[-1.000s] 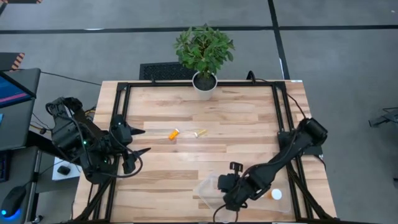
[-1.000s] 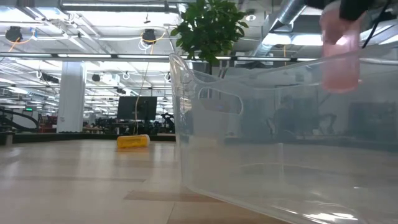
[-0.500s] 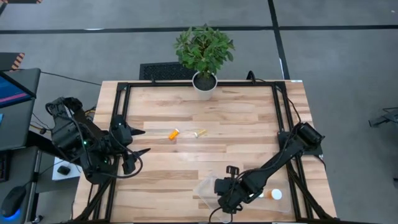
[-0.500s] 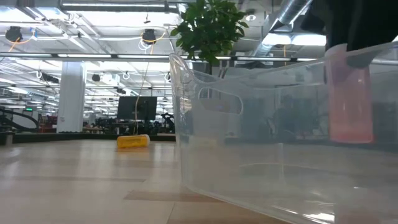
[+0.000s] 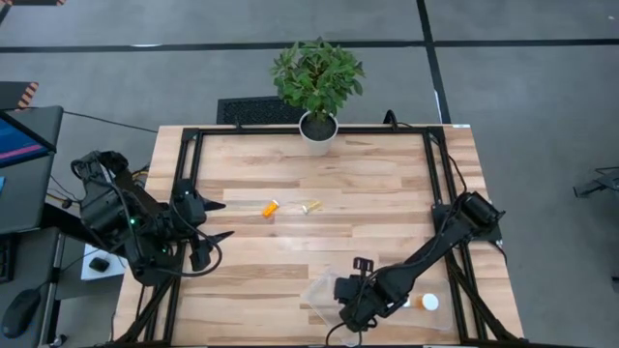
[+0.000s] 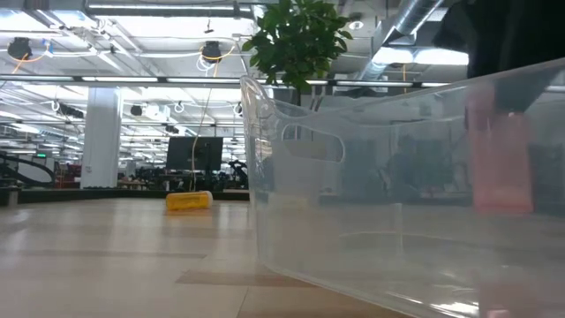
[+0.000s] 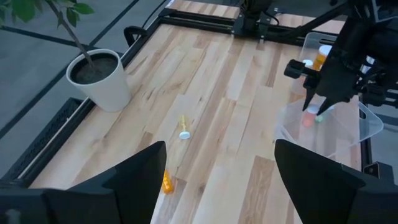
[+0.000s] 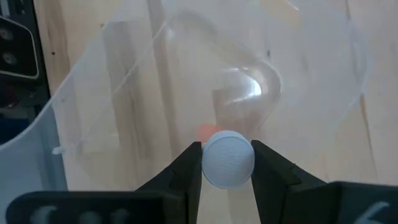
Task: Pick and place medicine bottles into bin by pill shape (circle, oval)
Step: Put the red bottle into the left transparent bin
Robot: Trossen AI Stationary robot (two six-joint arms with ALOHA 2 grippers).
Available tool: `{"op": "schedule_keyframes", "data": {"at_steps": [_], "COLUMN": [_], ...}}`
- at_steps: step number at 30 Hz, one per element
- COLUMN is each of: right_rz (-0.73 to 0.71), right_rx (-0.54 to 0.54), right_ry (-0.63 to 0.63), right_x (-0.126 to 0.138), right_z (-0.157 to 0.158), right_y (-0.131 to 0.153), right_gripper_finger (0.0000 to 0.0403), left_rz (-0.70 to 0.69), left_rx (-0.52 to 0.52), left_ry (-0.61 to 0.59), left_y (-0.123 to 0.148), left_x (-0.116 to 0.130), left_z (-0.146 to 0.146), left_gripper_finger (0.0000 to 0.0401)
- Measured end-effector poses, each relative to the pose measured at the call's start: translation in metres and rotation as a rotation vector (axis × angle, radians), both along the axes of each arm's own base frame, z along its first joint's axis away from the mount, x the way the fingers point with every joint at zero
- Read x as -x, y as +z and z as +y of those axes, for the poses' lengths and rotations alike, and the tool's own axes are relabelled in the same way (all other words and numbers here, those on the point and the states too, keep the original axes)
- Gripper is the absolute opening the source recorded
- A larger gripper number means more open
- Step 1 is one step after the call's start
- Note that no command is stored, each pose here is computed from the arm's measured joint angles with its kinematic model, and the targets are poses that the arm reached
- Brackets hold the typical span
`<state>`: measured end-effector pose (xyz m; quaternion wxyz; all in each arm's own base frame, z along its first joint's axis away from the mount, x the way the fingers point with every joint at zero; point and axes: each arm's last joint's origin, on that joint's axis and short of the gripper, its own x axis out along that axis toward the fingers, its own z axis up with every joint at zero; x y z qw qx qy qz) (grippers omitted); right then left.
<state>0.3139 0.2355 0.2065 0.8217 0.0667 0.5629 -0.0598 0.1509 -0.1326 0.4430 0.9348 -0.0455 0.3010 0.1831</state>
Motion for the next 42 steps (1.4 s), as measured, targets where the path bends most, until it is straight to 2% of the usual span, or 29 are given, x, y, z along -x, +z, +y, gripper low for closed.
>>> {"op": "schedule_keyframes", "data": {"at_steps": [22,37,42], "right_rz": [0.020,0.040,0.041], "right_rx": [0.057,0.069,0.070], "right_ry": [0.030,0.062,0.065], "right_x": [-0.002,-0.001,-0.002], "right_z": [0.005,0.004,0.003], "right_y": [-0.018,-0.018,-0.017], "right_gripper_finger": [0.0123,0.0123,0.0144], "left_rz": [-0.006,-0.007,-0.007], "left_rx": [0.012,0.012,0.012], "left_ry": [0.011,0.011,0.011], "left_y": [0.000,0.000,0.000], "left_x": [0.000,0.000,0.000], "left_z": [0.000,0.000,0.000], "left_gripper_finger": [0.0295,0.0295,0.0295]}}
